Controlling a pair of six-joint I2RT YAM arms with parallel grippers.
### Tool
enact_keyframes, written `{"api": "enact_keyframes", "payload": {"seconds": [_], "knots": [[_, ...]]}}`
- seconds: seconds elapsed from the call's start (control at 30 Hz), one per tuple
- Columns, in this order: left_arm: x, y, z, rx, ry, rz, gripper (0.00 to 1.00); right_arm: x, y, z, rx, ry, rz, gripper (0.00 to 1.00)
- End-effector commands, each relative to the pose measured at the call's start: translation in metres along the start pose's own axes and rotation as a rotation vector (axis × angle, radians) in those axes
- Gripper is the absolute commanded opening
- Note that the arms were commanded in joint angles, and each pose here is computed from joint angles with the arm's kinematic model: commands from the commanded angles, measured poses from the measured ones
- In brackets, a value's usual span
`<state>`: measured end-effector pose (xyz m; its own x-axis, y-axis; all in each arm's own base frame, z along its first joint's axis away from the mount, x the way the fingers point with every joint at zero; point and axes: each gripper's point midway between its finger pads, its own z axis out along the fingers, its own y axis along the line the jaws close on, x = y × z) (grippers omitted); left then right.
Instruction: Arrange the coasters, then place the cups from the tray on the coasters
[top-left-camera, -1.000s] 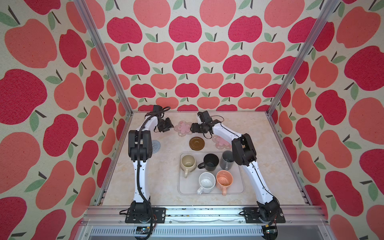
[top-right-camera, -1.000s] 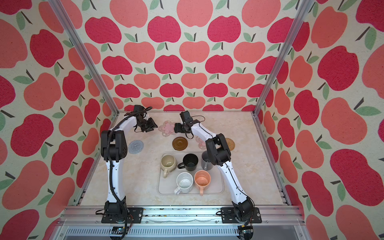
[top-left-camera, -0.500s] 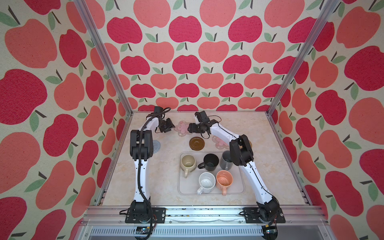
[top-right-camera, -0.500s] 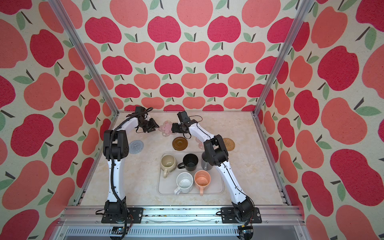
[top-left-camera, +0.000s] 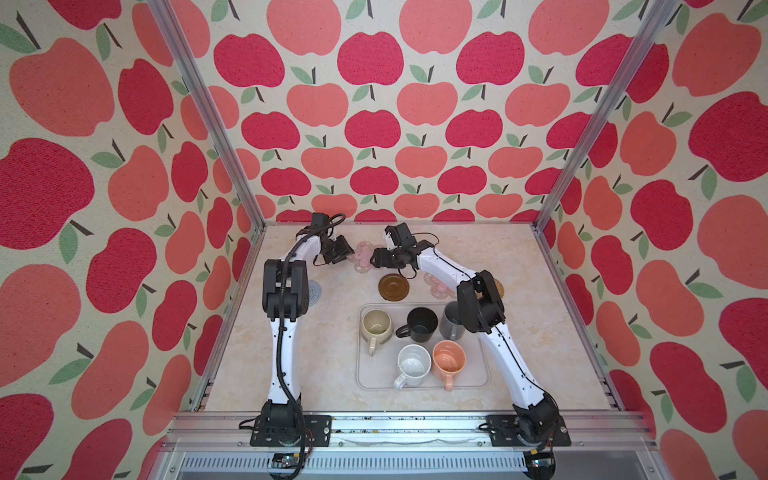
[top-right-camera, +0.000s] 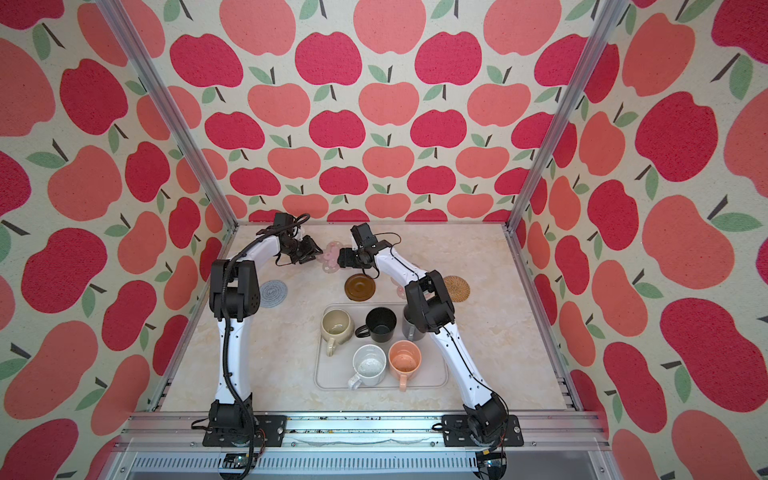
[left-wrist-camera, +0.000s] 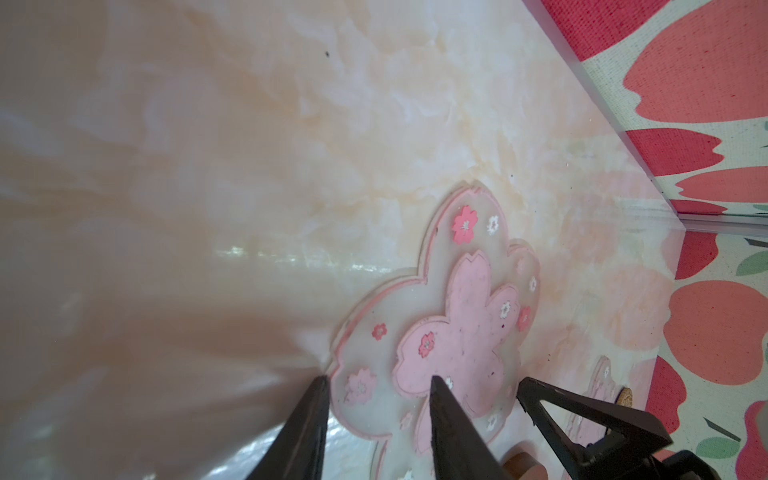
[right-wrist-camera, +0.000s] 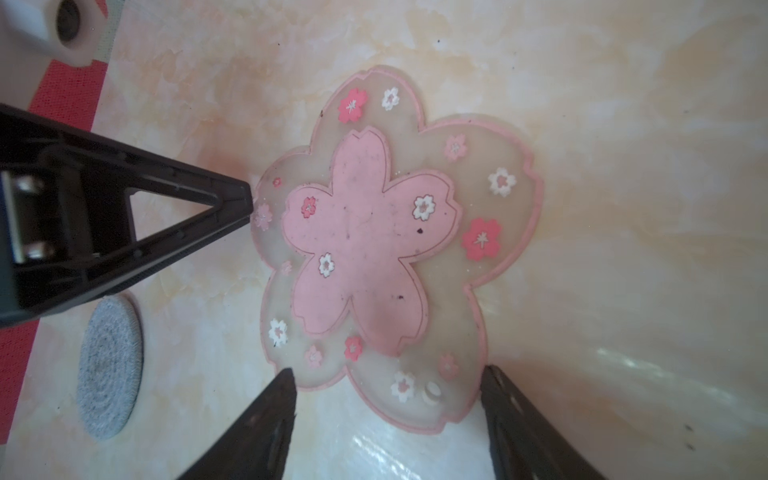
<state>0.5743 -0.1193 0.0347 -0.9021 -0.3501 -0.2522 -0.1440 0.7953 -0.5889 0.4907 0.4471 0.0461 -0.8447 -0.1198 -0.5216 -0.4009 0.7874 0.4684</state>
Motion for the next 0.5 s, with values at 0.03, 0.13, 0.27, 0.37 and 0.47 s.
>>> {"api": "enact_keyframes", "payload": {"seconds": [0.03,0.13,0.27,0.37,0.47], "knots": [[0.025,0.024,0.019,-0.03,0.074,-0.052,0.42,0.04,0.009,0.02,-0.045,0.122,0.034,0.72],[0.026,0.025,0.015,-0.022,0.076,-0.044,0.42,0.045,0.017,0.02,-0.072,0.141,0.032,0.72],[0.027,0.028,0.008,-0.021,0.077,-0.032,0.42,0.051,0.033,0.019,-0.106,0.158,0.011,0.71],[0.029,0.029,0.004,-0.018,0.075,-0.022,0.42,0.056,0.043,0.017,-0.127,0.175,-0.001,0.71],[0.031,0.03,0.0,-0.02,0.078,-0.014,0.42,0.061,0.05,0.014,-0.134,0.192,-0.011,0.71]]}}
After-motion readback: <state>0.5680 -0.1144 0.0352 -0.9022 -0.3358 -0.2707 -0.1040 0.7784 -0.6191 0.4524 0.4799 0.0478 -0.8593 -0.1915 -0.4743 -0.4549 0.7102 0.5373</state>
